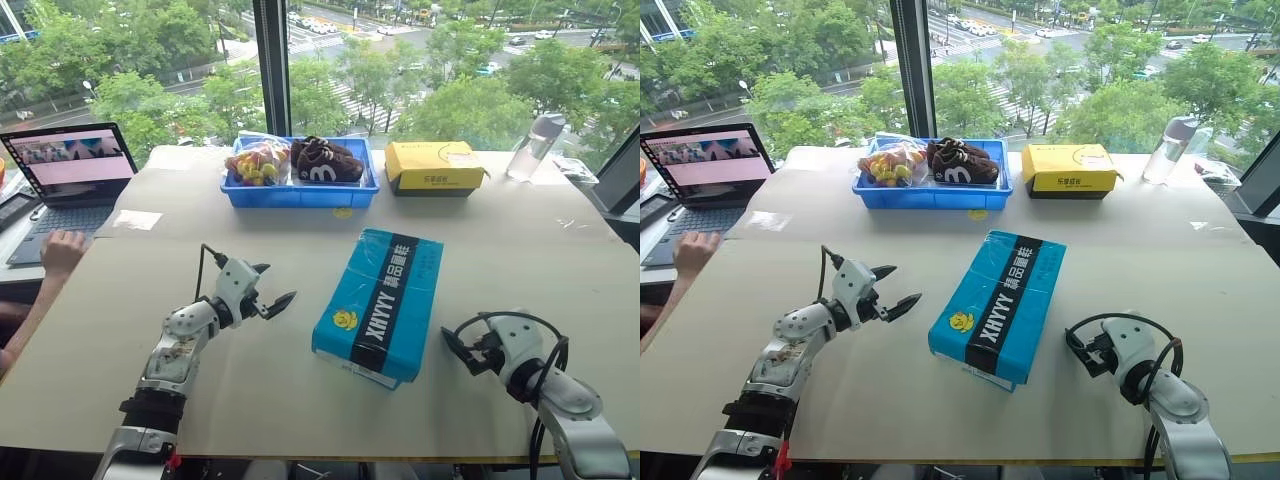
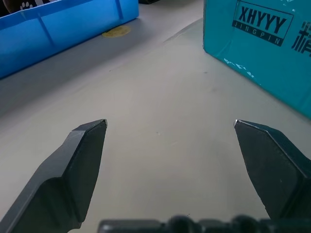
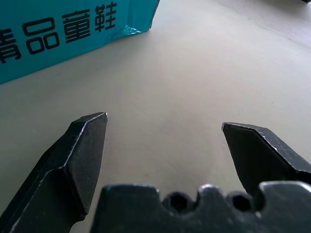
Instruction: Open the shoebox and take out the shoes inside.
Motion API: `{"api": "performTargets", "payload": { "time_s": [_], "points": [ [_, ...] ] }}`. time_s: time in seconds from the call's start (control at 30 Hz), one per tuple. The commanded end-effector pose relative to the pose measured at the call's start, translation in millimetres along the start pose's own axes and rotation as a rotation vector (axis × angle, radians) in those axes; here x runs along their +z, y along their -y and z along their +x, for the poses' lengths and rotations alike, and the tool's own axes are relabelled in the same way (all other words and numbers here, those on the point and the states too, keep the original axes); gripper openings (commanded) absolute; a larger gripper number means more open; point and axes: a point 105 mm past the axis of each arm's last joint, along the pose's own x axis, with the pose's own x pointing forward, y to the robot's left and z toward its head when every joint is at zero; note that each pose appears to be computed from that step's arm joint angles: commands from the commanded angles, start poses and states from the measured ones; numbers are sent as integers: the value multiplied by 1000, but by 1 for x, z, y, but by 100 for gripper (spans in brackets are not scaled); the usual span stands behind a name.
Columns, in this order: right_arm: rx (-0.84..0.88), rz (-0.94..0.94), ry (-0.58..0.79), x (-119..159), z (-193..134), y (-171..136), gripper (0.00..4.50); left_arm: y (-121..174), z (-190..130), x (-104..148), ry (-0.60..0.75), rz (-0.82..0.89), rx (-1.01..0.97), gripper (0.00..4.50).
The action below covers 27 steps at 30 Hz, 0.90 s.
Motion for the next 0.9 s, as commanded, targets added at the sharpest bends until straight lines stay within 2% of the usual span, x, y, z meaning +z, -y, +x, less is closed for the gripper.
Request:
{"api": "performTargets", "payload": {
  "time_s": [0.03, 0.13, 0.9],
  "points": [
    [-27, -27, 10, 4, -5, 7, 448, -6, 2, 13, 42, 41, 9, 450],
    [-38, -37, 4, 3, -8, 10, 448, -13, 2, 18, 70, 18, 18, 450],
    [-37, -52, -1, 4, -10, 14, 448, -10, 1, 21, 98, 15, -10, 450]
  ]
}}
